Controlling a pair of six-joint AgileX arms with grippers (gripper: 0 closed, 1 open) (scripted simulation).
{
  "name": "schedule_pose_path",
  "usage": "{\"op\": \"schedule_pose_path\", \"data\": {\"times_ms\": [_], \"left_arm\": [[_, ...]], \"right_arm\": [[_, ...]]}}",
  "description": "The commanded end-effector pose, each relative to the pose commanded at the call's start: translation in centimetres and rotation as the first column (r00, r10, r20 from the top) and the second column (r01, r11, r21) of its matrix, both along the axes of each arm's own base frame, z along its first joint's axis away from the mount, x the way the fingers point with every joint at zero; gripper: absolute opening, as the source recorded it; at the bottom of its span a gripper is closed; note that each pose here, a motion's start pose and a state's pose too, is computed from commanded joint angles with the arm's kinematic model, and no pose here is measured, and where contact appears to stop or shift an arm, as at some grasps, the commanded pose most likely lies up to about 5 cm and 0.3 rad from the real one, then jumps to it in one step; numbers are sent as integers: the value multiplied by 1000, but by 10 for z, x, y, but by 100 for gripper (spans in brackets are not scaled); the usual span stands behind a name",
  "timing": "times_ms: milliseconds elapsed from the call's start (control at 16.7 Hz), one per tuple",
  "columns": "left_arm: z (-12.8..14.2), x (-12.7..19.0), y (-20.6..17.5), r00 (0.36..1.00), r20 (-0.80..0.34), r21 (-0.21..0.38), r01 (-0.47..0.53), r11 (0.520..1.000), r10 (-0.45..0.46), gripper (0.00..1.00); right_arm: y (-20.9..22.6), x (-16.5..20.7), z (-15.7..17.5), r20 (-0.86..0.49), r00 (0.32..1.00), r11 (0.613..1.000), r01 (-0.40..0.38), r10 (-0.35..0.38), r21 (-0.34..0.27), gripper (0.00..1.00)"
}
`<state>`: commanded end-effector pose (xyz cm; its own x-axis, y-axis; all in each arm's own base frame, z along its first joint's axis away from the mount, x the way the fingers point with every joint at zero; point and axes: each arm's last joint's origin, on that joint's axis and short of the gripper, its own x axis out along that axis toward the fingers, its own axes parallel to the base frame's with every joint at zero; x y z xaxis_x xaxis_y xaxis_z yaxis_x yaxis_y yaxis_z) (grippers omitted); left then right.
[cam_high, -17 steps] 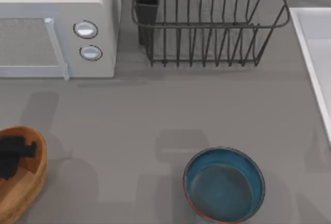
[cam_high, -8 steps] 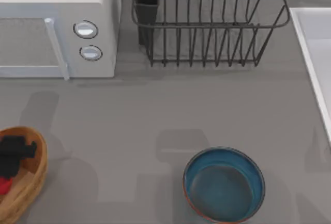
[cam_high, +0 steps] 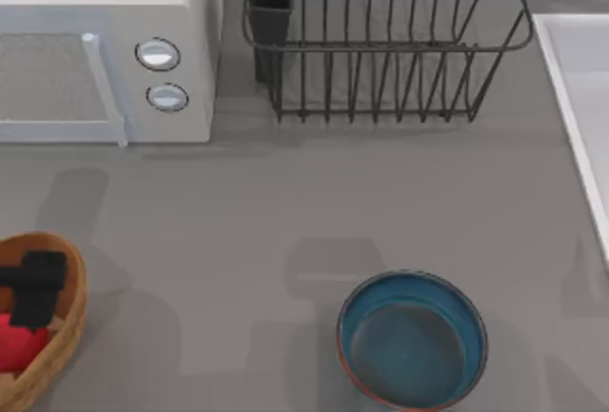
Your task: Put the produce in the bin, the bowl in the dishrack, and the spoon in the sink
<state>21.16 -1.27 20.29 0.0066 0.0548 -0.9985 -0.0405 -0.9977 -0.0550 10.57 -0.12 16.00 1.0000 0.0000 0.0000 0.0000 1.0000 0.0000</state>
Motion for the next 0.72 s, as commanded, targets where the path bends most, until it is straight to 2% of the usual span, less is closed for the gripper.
{"op": "schedule_pose_path", "data": {"times_ms": [240, 420, 600, 720], "left_arm": [[0, 0, 0, 1000, 1, 0, 1, 1000, -1, 100], [4, -1, 2, 997, 61, -10, -55, 998, 56, 100], [11, -6, 7, 958, 196, -58, -202, 978, 210, 100], [17, -11, 10, 886, 295, -129, -335, 933, 358, 100]], "right_arm": [[0, 0, 0, 0, 1000, 1000, 0, 0, 0, 100], [0, 0, 0, 0, 1000, 1000, 0, 0, 0, 100], [0, 0, 0, 0, 1000, 1000, 0, 0, 0, 100], [0, 0, 0, 0, 1000, 1000, 0, 0, 0, 100]]}}
